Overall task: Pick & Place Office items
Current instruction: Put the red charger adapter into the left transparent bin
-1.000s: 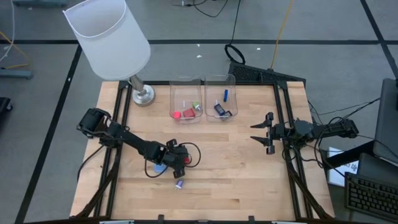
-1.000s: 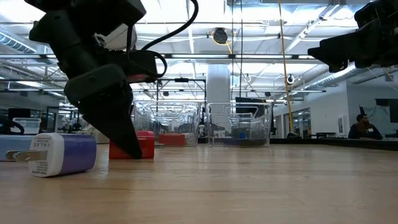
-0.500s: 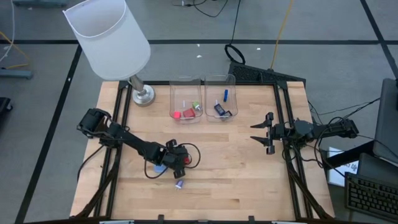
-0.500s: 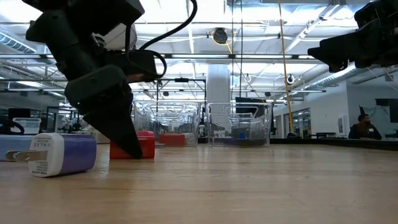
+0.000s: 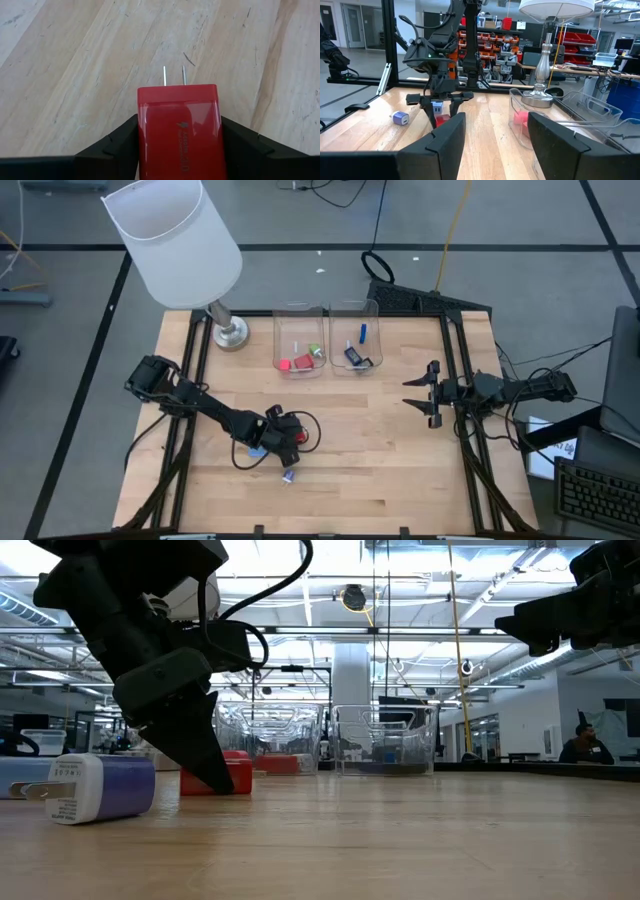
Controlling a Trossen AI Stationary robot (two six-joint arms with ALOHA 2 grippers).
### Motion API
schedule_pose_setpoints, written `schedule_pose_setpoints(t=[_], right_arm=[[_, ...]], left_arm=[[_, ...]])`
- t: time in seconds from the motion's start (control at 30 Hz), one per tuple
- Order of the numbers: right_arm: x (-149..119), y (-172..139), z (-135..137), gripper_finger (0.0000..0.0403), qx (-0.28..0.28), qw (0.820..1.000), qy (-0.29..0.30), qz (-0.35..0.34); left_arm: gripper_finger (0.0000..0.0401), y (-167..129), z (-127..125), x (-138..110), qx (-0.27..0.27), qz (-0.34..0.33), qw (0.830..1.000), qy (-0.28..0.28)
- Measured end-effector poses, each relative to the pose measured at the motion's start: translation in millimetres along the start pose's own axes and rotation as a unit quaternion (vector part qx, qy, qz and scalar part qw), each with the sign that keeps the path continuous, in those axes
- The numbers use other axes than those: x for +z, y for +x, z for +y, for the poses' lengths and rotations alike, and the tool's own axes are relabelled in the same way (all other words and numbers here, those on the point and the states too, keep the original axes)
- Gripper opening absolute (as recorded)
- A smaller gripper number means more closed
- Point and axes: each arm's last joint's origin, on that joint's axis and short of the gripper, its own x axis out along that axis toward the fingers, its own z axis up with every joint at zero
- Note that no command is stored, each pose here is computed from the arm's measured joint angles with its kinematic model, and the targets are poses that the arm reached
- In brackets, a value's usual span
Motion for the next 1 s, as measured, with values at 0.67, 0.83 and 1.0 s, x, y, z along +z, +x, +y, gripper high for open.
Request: schedule_pose_setpoints(t=[0.67, 0.83, 1.0], right_arm=[[0.0, 0.0, 0.0, 0.0205, 0.000, 1.000, 0.000, 0.000], [0.0, 0.0, 0.0, 0.0207, 0.000, 1.000, 0.000, 0.000], [0.0, 0.0, 0.0, 0.0208, 0.000, 1.000, 0.000, 0.000]], left_arm=[[0.0214, -50.0, -6.2, 29.5, -0.083, -0.127, 0.986, 0.074], [0.0212, -69.9, -0.7, 39.0, -0.077, -0.172, 0.979, 0.072], [0.0227, -88.8, 1.0, 47.9, -0.094, -0.219, 0.968, 0.082]])
